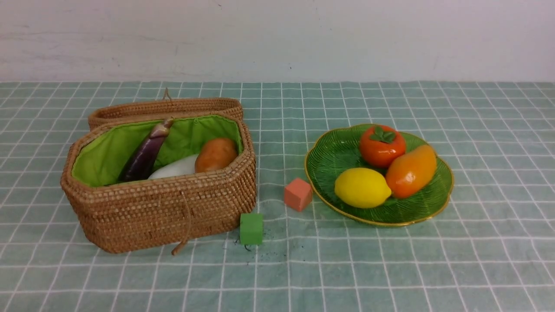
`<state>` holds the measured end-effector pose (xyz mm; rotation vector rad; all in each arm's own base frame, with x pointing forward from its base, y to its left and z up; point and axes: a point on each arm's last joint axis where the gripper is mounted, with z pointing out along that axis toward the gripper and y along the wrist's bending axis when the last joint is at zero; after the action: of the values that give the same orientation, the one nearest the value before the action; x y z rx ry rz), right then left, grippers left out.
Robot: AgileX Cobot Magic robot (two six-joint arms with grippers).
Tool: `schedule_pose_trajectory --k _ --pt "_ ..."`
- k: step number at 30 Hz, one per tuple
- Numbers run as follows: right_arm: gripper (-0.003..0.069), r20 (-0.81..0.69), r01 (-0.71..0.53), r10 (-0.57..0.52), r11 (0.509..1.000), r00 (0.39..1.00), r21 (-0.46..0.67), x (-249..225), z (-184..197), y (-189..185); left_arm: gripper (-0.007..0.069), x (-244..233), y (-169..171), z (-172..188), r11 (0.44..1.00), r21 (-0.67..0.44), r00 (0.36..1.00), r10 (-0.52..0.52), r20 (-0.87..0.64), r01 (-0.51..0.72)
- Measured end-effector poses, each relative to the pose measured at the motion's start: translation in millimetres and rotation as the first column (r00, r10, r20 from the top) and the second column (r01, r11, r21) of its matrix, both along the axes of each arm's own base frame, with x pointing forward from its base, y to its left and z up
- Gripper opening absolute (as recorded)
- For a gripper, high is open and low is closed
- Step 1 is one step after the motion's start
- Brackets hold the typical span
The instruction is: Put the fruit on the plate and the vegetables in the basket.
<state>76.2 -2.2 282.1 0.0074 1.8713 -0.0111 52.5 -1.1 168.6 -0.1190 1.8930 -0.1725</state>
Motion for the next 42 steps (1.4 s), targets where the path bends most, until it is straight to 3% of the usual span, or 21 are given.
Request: schedule_pose_trajectory --k 7,11,42 --pt "0.0015 0.06 0.059 -0.059 0.998 0.996 0.004 -21.8 -73.1 -4.8 0.0238 0.0 0.0 0.0 1.0 0.0 1.0 0.0 0.0 0.0" --pt "0.0017 0.011 0.07 -0.07 0.997 0.997 0.044 -23.7 -106.2 -4.2 0.0238 0.0 0.0 0.0 1.0 0.0 1.0 0.0 0.0 0.0" --pt "0.0043 -0.001 0.059 -0.059 0.997 0.998 0.04 -24.1 -108.3 -2.5 0.0238 0.0 0.0 0.0 1.0 0.0 1.0 0.0 0.0 0.0"
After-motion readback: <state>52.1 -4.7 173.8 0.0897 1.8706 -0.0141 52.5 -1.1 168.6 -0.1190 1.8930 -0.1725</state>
